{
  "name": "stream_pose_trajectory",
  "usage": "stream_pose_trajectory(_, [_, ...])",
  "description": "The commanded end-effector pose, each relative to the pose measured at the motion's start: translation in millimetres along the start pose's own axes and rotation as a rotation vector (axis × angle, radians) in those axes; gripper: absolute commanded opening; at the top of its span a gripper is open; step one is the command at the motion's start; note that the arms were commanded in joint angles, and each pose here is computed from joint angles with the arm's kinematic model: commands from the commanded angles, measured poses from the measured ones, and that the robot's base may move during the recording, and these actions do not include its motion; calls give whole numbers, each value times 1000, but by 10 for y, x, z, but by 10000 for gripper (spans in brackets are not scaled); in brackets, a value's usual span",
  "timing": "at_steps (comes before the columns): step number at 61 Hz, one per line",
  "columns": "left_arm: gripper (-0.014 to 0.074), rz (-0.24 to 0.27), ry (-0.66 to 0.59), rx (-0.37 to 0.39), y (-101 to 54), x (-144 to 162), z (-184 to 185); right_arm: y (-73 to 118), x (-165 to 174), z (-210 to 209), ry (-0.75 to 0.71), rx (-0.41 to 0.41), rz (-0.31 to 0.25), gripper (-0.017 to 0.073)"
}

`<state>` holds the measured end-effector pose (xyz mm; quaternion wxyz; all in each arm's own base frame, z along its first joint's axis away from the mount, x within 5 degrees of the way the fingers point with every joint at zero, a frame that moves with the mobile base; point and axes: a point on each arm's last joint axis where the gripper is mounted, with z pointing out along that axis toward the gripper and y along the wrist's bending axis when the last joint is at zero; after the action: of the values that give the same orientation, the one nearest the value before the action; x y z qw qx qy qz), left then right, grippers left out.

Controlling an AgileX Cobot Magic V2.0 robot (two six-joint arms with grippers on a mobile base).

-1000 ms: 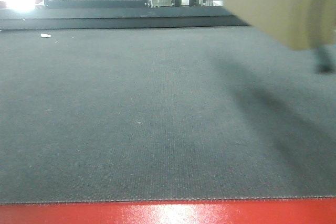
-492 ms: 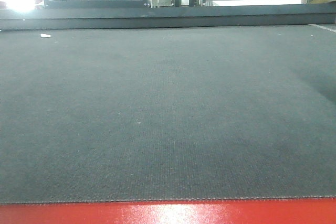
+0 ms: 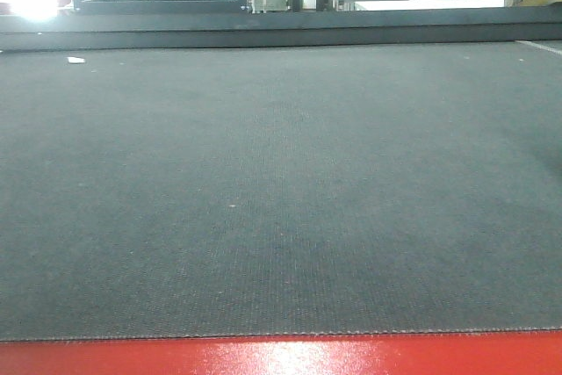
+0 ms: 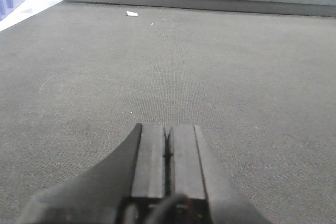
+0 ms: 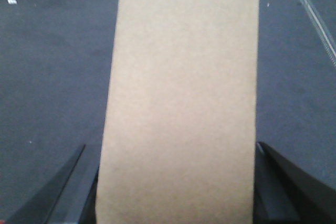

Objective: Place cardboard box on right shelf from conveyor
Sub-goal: 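Lift the tan box off the conveyor with the right gripper, then drive away from the conveyor holding the box in the right gripper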

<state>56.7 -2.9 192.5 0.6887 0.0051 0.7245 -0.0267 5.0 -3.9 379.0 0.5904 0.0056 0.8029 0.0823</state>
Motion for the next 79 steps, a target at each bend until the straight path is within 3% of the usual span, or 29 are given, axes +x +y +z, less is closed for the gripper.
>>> stream_pose_trajectory(1, [-115,-5,-94,-6,6,-61,-11,20,-134,-54,-112,-14,-9,141])
stream_pose_trajectory(79, [-116,-5,-94,-6,6,-61,-11,19,-124,-45,-107,-13,-10,141])
